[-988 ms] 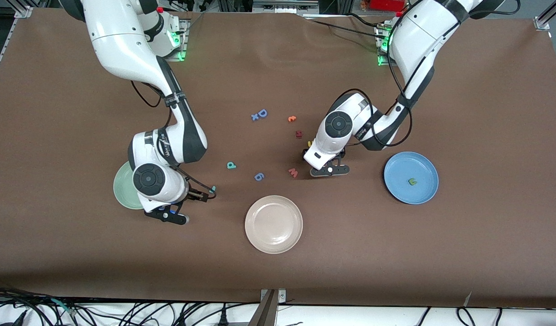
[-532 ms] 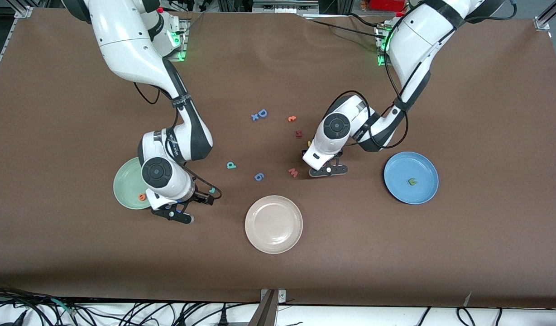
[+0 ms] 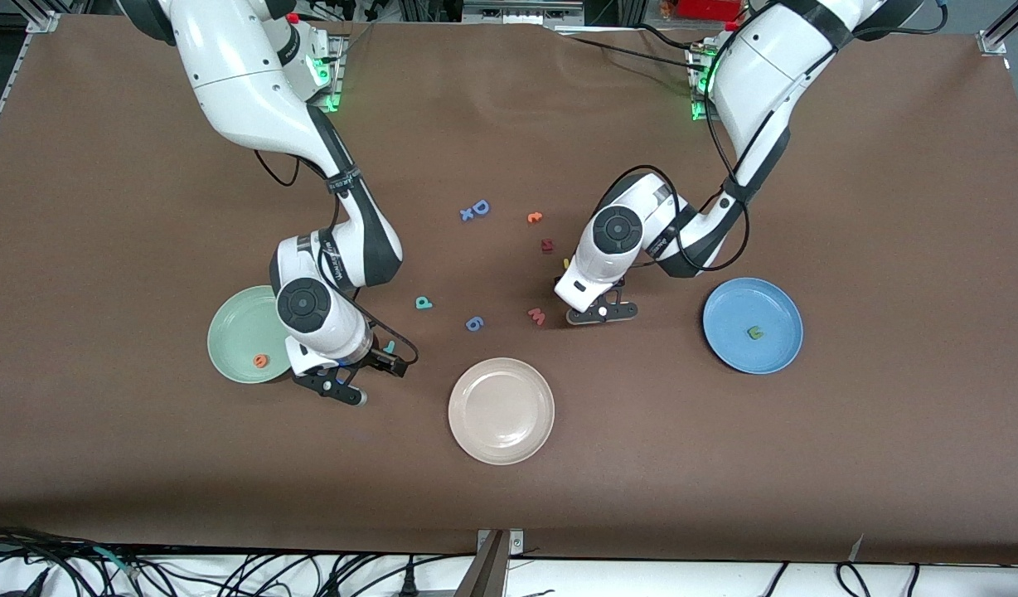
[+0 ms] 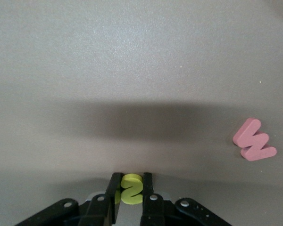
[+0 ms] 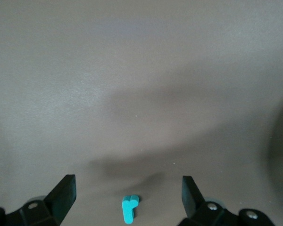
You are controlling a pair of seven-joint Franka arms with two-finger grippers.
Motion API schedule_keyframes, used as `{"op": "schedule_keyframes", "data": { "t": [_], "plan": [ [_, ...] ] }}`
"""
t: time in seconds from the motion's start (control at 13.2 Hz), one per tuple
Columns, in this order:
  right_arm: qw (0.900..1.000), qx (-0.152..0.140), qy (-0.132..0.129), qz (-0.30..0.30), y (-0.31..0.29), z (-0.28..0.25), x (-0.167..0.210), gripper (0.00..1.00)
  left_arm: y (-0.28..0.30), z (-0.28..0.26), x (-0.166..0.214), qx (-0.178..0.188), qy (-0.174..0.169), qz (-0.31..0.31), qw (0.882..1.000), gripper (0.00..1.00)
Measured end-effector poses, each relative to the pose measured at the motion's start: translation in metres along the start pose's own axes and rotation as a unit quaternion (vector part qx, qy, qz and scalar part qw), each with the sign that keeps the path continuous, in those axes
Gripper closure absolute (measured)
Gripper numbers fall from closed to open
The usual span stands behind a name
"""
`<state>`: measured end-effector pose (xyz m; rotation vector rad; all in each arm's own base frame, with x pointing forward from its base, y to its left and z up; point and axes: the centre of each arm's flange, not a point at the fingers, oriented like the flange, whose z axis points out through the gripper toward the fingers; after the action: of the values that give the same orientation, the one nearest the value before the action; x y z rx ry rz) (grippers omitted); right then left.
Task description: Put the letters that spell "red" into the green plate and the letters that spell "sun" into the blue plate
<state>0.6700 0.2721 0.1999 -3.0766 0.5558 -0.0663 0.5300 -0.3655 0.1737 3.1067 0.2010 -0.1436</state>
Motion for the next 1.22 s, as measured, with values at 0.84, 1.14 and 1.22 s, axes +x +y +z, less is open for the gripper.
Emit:
{"op": "schedule_keyframes", "data": {
  "t": [0.84,1.14,1.22],
  "plan": [
    [1.000,0.002,-0.009,0.023,-0.001,0.020,-0.019,0.26,-0.089,-0.097,0.083,0.064,-0.037,0.095,0.993,0.78],
    [0.999,0.005,-0.014,0.028,-0.007,0.021,-0.026,0.43,-0.175,-0.097,0.123,0.053,-0.054,0.142,0.987,0.78],
    [0.999,0.005,-0.014,0.028,-0.007,0.021,-0.026,0.43,-0.192,-0.096,0.128,0.052,-0.058,0.150,0.986,0.78]
  ]
}}
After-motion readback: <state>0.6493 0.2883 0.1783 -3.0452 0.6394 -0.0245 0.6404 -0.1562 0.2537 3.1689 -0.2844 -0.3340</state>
